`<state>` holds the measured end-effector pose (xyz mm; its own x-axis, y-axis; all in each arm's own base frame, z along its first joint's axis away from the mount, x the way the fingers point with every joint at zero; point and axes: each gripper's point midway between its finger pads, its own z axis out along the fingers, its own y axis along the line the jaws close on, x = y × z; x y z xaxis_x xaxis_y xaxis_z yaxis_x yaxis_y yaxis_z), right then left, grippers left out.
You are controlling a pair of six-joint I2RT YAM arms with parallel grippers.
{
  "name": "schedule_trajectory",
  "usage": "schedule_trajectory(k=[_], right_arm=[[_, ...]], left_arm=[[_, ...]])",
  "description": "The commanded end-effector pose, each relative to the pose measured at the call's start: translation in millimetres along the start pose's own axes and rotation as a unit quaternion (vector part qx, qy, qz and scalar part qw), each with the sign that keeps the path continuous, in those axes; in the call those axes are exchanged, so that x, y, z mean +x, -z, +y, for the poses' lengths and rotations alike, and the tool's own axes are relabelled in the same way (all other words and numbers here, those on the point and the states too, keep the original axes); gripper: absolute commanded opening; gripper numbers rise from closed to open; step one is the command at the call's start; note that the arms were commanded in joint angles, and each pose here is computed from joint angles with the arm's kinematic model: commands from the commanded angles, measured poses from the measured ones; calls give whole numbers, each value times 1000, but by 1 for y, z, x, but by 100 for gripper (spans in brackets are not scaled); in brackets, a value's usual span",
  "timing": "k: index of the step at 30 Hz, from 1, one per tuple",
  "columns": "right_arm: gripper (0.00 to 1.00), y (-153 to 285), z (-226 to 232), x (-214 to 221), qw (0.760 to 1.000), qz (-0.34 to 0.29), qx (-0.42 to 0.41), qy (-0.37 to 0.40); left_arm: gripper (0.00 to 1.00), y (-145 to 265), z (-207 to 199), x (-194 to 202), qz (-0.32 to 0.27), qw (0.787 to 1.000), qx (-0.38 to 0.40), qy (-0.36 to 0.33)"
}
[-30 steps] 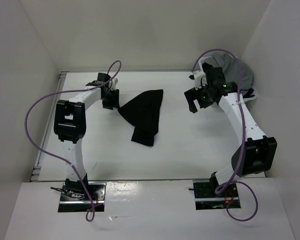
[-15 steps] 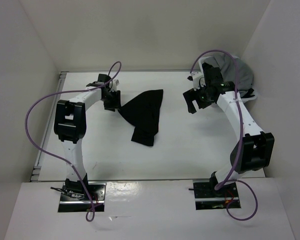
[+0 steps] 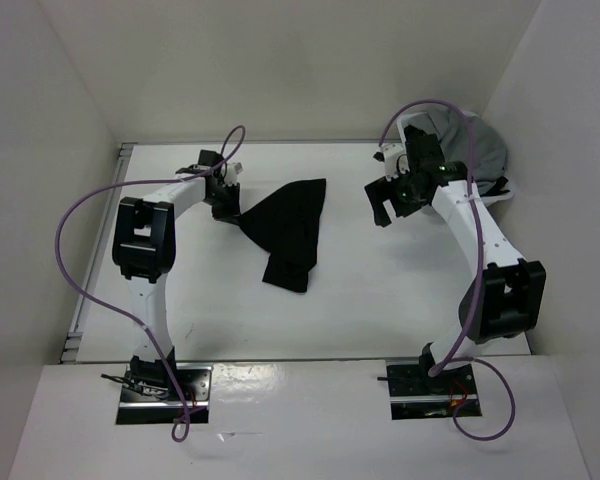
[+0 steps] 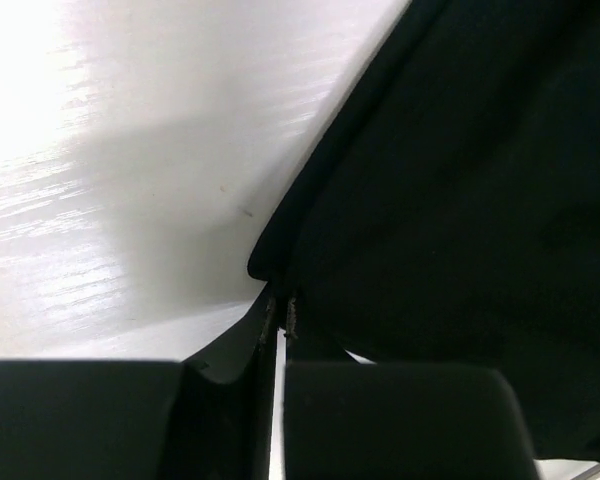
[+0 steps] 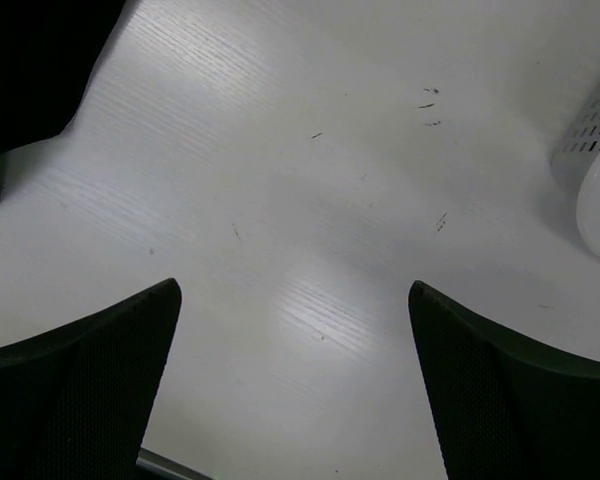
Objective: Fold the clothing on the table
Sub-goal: Flatten the skirt out
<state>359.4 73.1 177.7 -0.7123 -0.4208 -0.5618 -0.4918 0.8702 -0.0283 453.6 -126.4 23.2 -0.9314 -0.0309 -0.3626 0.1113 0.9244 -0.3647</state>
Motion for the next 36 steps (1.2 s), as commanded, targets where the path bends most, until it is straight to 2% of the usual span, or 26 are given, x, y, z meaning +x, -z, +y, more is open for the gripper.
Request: schedule_trajectory(k=[1,3,8,12,16,21,25,36], right_arm=[[98,-14,-4,-31,999,-36,-9,-15],[98,-29,-2,-45,998,-43,-30,-32],[90,-72,-1,-77,994,-51,-79,-56],[87,-99,-9,-114,990,-86,-92,-69],[86,-127,-10,-131,985,-96,-118,-75],[79,-166,-6,-139,979,-93,-161,-87],[72,-200,22,-154,975,-91,-189,-69],[70,-244,34,-167,973,-98,-203,-57]], left_arm=[[0,1,-3,-9,-4,1000,3,-18],[0,7,1,-16,-12,1000,-2,-23],[0,30,1,-39,-43,996,-11,-71],[0,39,1,-44,-41,995,-8,-87],[0,45,1,-44,-46,993,-9,-113],[0,45,5,-32,-34,990,-10,-134],[0,48,4,-31,-33,990,-10,-138],[0,46,-18,-29,-26,982,4,-188]])
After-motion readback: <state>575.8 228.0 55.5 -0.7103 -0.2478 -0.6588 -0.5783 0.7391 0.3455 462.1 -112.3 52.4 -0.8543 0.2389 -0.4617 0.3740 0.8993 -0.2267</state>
